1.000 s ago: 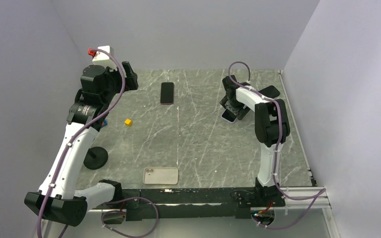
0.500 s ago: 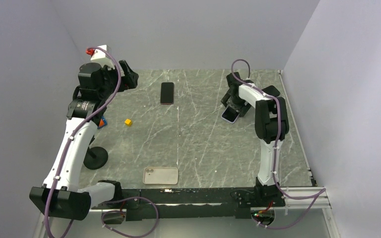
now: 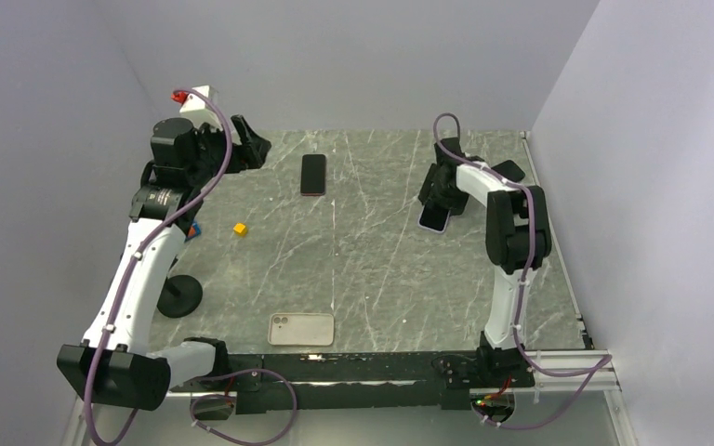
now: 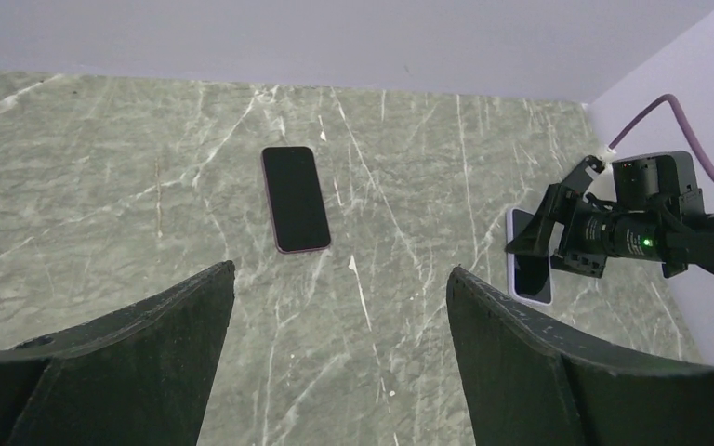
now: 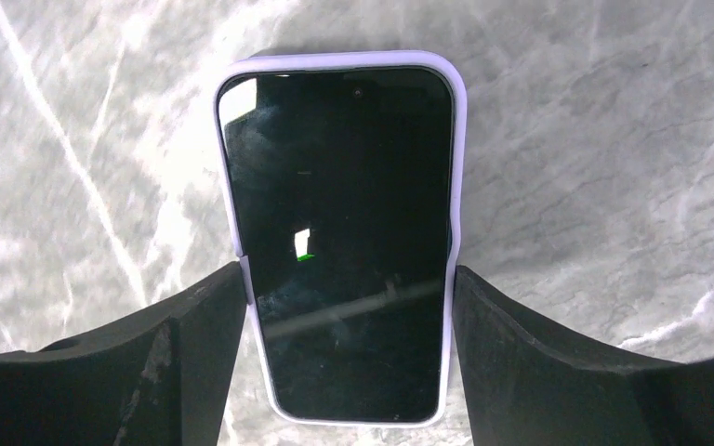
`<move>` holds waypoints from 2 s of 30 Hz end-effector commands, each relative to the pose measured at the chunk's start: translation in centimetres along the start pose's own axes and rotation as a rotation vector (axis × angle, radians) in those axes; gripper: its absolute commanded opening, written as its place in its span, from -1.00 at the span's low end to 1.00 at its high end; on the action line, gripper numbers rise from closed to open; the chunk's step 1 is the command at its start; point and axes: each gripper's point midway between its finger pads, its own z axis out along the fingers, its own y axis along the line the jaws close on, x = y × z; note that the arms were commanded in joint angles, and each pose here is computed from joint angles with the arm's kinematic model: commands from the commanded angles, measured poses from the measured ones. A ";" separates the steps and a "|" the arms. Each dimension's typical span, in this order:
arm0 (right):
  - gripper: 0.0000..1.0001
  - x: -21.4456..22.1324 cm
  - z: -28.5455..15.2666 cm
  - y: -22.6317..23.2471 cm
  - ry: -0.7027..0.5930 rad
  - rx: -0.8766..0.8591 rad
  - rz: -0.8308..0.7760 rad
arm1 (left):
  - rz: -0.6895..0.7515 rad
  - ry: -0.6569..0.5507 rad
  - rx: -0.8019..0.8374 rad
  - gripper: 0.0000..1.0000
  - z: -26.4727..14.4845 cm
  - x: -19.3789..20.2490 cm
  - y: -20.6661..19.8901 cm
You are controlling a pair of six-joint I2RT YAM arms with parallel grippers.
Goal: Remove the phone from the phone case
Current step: Pick up the phone at the center of the board, then adjust the phone.
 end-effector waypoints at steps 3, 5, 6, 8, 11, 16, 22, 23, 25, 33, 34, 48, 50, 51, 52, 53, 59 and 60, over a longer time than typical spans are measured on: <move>-0.74 0.0 -6.8 4.8 -0.219 -0.397 -0.230 | -0.003 0.027 0.195 0.75 1.2 0.5 -3.7; -1.00 0.3 -9.6 5.9 -0.336 -0.475 -0.310 | -0.042 0.093 0.291 0.73 2.2 1.8 -5.1; -1.00 0.9 -10.7 6.1 -0.360 -0.504 -0.332 | -0.063 0.114 0.349 0.71 2.4 2.2 -6.0; -1.00 1.9 -13.5 8.0 -0.437 -0.622 -0.403 | -0.115 0.178 0.440 0.67 3.2 3.8 -7.3; -1.00 4.9 -16.8 10.5 -0.486 -0.764 -0.519 | -0.176 0.258 0.587 0.58 3.7 5.6 -9.7; -1.00 9.0 -21.3 13.7 -0.540 -0.889 -0.592 | -0.199 0.375 0.664 0.43 4.6 9.3 -12.1; -1.00 10.5 -26.3 16.4 -0.606 -1.026 -0.513 | -0.200 0.448 0.643 0.19 5.6 13.0 -13.3; -1.00 10.6 -27.0 16.7 -0.616 -1.038 -0.508 | -0.201 0.457 0.642 0.17 5.8 13.5 -13.5; -1.00 10.9 -28.2 17.2 -0.640 -1.047 -0.501 | -0.197 0.473 0.621 0.10 6.0 14.4 -13.4; -1.00 10.7 -30.1 17.5 -0.674 -1.079 -0.455 | -0.175 0.481 0.594 -0.02 6.2 15.4 -13.6; -1.00 10.7 -30.3 17.6 -0.676 -1.084 -0.451 | -0.173 0.485 0.594 -0.03 6.2 15.6 -13.7; 0.98 11.6 -28.8 16.5 -0.602 -0.984 -0.483 | -0.158 0.484 0.844 -1.00 3.9 15.1 -17.8; 1.00 12.2 -28.0 15.2 -0.572 -0.937 -0.509 | -0.122 0.465 0.862 -1.00 3.5 14.5 -18.0; 1.00 12.5 -27.6 14.5 -0.560 -0.915 -0.511 | -0.098 0.452 0.872 -1.00 3.3 14.1 -18.1; 1.00 12.8 -27.3 13.7 -0.542 -0.907 -0.520 | -0.075 0.441 0.885 -1.00 3.0 13.8 -18.2; 1.00 12.9 -27.3 12.9 -0.527 -0.913 -0.526 | -0.053 0.431 0.908 -1.00 2.7 13.4 -18.4; 0.99 13.6 -26.2 9.8 -0.309 -0.940 -0.529 | -0.020 0.421 1.053 -1.00 0.9 12.6 -19.9; 0.99 13.8 -26.3 9.5 -0.277 -0.961 -0.535 | -0.014 0.419 1.065 -1.00 0.7 12.7 -20.1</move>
